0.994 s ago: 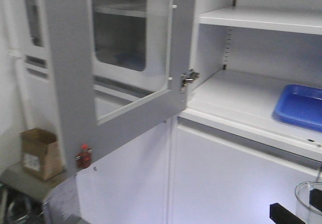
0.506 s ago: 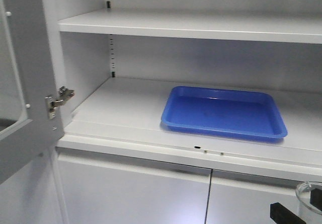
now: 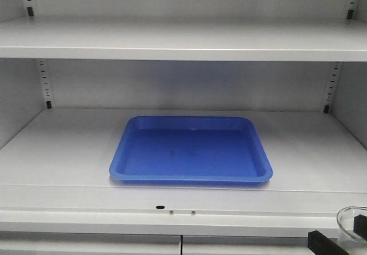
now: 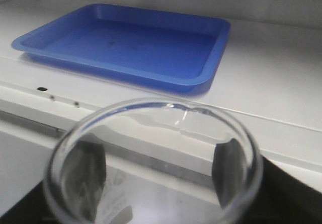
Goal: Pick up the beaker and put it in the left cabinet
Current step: 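Approach the blue tray on the cabinet shelf with the held beaker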
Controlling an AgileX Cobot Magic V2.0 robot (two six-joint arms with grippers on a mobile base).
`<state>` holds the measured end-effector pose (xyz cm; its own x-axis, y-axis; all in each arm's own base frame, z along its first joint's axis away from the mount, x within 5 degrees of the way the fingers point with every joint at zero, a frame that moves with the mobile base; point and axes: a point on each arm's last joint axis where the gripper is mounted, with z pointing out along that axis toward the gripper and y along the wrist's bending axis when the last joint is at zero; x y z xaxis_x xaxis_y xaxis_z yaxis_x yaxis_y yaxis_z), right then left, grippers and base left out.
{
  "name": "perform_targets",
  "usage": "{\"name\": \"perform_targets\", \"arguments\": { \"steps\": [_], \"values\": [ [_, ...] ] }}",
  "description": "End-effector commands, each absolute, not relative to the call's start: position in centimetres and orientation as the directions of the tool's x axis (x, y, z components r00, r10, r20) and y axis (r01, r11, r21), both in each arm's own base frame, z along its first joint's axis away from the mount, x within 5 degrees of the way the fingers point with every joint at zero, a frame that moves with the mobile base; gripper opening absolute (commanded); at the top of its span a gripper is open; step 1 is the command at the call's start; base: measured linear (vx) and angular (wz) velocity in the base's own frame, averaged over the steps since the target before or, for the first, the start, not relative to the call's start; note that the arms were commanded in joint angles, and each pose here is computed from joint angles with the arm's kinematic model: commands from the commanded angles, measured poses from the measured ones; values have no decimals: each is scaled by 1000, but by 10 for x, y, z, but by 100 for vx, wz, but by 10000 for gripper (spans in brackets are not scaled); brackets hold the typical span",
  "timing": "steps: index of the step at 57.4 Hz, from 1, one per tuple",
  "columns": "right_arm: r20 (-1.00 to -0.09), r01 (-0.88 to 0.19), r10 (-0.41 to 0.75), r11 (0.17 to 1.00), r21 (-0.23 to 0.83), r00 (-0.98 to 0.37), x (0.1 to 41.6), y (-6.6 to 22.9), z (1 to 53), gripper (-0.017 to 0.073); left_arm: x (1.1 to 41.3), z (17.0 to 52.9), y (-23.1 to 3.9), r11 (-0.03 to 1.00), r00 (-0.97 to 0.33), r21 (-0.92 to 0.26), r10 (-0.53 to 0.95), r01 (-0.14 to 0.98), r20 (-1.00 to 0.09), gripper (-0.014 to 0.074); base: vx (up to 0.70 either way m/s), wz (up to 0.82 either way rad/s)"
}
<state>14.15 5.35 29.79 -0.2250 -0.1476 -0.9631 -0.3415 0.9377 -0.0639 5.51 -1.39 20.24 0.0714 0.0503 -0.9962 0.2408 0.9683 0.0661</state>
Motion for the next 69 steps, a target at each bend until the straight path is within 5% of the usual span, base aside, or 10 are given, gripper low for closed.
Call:
{"name": "perform_targets", "arguments": {
  "steps": [1, 48, 62, 69],
  "values": [
    [-984, -370, -125, 927, -69, -130, 142, 57, 314, -6, 54, 205, -14, 969, 151, 54, 18, 240, -988, 1, 21, -27],
    [-987, -378, -110, 924, -58, -116, 142, 58, 316, -6, 54, 205, -14, 969, 151, 54, 18, 240, -988, 1, 9, -15],
    [-997, -548, -32, 834, -63, 65, 168, 89, 322, -6, 54, 205, -14, 969, 151, 54, 18, 240, -988, 1, 0, 1],
    [-999, -604, 10, 797, -24, 54, 206, 111, 318, -6, 54, 205, -14, 969, 151, 54, 18, 240, -988, 1, 0, 0]
  ]
}}
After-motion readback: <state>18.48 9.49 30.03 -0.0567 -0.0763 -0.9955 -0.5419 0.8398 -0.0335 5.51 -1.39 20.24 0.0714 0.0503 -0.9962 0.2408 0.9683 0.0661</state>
